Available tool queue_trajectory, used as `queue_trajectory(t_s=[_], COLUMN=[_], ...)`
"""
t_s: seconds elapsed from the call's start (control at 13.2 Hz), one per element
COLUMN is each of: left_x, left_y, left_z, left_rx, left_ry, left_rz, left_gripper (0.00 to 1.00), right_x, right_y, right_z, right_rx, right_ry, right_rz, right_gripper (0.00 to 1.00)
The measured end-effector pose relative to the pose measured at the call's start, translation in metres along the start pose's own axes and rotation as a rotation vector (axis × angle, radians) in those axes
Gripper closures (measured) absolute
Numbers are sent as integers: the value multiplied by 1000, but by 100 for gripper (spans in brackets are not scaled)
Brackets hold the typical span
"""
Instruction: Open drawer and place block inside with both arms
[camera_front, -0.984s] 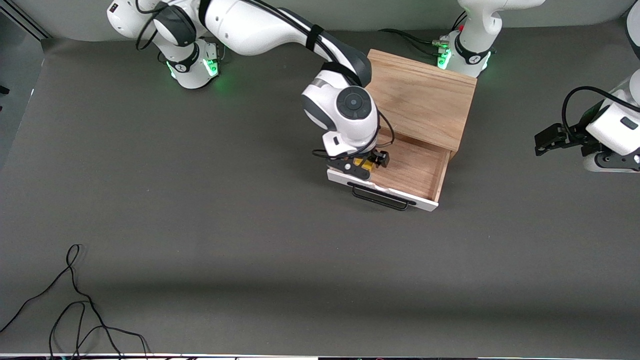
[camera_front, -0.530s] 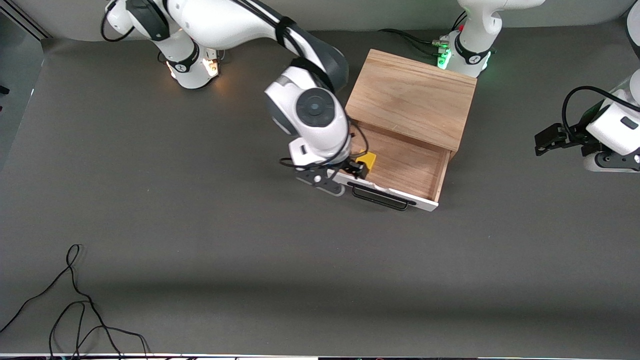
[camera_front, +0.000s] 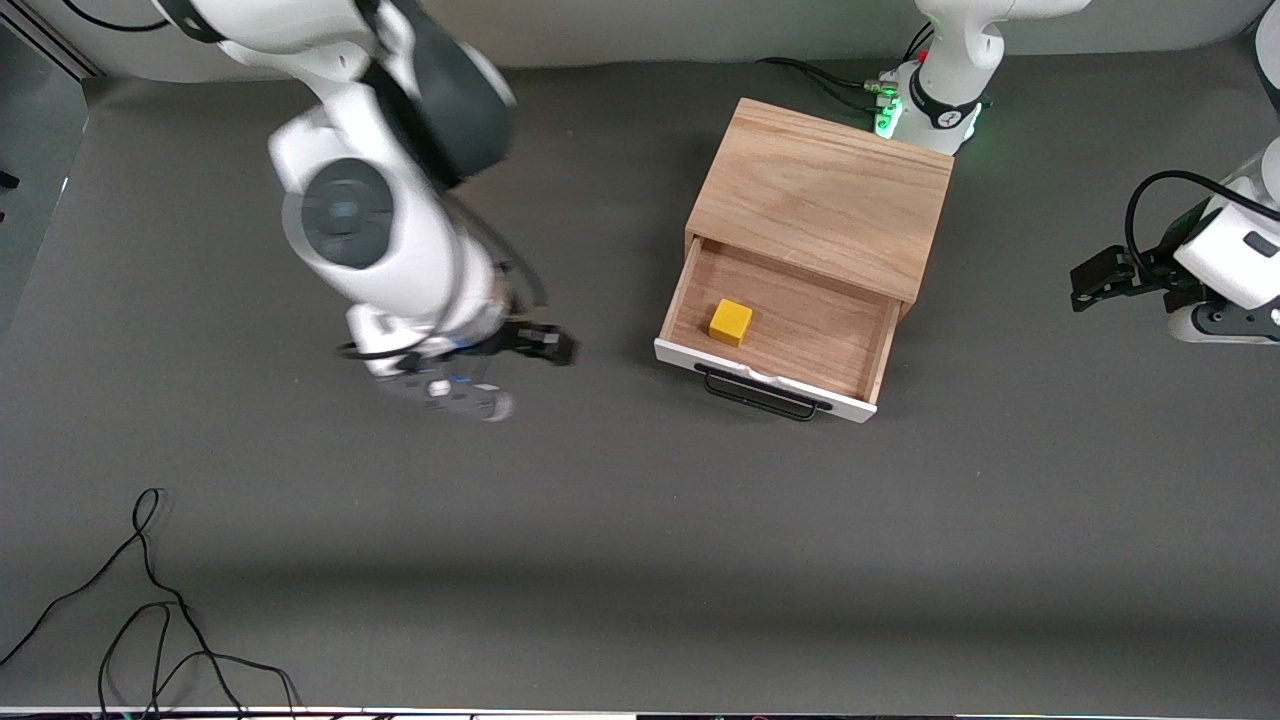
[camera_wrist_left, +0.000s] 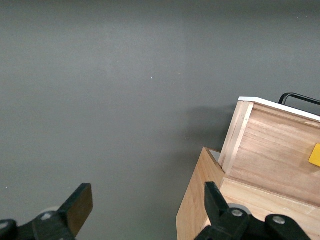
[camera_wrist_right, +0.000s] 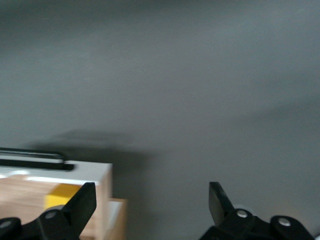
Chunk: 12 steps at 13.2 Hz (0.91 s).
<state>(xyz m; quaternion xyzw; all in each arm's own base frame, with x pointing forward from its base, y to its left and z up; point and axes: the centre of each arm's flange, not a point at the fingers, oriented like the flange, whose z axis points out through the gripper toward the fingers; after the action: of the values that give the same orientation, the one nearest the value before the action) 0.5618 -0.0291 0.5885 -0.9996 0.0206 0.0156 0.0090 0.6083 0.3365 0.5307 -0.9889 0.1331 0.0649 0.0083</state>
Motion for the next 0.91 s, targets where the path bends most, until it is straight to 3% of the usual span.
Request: queue_trajectory(t_s=[0.15, 0.38, 0.68, 0.91], left_x=[0, 0, 0, 0], left_y=[0, 0, 1, 1], left_z=[0, -1, -2, -3], left_rx=[0, 0, 0, 0], left_ry=[1, 2, 5, 5], left_rz=[0, 0, 1, 2], left_gripper=[0, 0, 0, 0], right_x=[12, 35, 71, 86], right_y=[42, 111, 231, 288], right_z=[-14, -37, -78, -91], right_rx=[-92, -153, -177, -156], right_ry=[-13, -36, -27, -26], right_rz=[-67, -158, -305, -330], right_gripper=[0, 0, 0, 0])
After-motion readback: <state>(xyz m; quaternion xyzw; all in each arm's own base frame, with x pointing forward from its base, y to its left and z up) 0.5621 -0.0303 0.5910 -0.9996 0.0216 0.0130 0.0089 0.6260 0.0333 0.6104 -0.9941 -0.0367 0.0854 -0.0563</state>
